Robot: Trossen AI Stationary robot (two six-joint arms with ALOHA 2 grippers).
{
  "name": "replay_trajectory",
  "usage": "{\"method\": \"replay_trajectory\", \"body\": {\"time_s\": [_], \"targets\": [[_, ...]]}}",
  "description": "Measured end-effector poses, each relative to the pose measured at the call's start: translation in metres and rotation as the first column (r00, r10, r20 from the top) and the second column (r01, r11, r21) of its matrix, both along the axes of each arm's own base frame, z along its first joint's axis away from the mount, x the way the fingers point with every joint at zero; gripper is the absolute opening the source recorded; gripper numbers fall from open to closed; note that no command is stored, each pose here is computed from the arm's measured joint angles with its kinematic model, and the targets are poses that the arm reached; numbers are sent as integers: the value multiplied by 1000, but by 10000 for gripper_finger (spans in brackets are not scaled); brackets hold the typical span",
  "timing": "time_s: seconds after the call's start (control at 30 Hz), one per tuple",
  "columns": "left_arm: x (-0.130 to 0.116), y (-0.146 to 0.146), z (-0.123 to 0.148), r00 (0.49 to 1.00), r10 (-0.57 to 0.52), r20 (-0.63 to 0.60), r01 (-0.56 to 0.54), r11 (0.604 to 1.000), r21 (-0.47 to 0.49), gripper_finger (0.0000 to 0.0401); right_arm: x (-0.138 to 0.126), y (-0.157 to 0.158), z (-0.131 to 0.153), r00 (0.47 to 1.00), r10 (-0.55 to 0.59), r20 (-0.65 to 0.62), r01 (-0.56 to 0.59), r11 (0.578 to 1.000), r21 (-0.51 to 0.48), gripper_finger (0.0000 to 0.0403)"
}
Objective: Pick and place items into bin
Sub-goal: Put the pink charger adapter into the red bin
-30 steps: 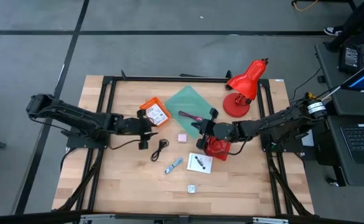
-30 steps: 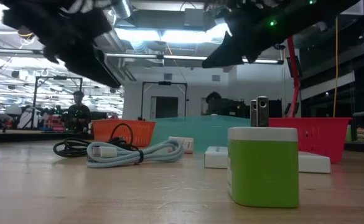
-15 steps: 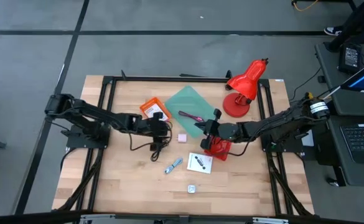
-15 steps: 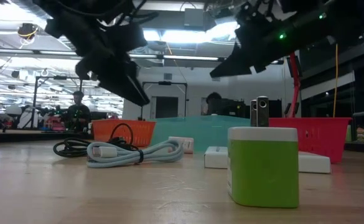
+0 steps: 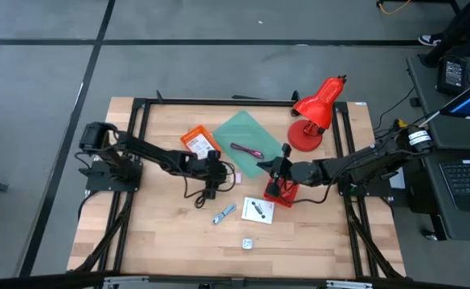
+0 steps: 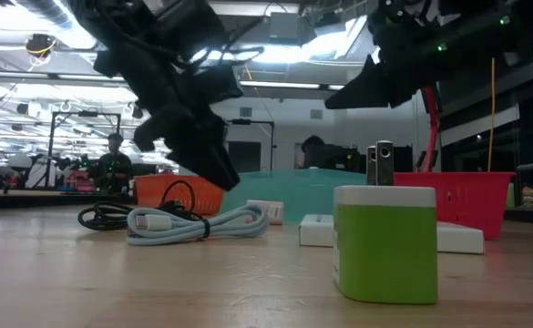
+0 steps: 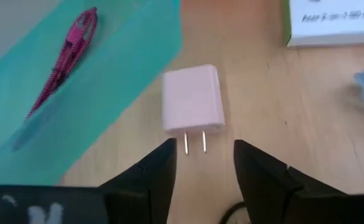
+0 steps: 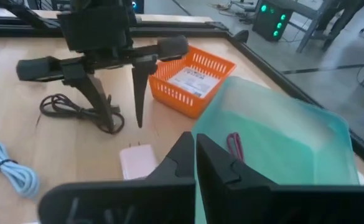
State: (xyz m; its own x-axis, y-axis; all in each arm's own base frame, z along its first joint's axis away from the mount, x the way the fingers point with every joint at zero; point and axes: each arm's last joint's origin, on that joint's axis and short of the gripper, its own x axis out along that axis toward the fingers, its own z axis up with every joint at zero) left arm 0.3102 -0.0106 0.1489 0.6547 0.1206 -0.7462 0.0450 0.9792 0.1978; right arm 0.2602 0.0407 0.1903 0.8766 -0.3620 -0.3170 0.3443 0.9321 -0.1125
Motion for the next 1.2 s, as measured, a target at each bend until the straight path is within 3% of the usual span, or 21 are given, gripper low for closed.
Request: {"method": "replay_trajectory", "body": {"time_s": [0.33, 0.7, 1.2], "targets": [[5, 3, -17, 999, 24, -46, -25, 1000, -8, 155, 0, 0, -1, 1000, -8, 4, 8, 1000, 22, 0], [7, 12, -17, 999, 28, -27, -30, 997, -74, 155, 0, 0, -1, 1000, -8, 3, 8, 1000, 22, 0], [9, 15, -20, 999, 38, -22, -40, 996, -75, 155, 0, 0, -1, 1000, -7, 2, 7, 1000, 21, 0]]}}
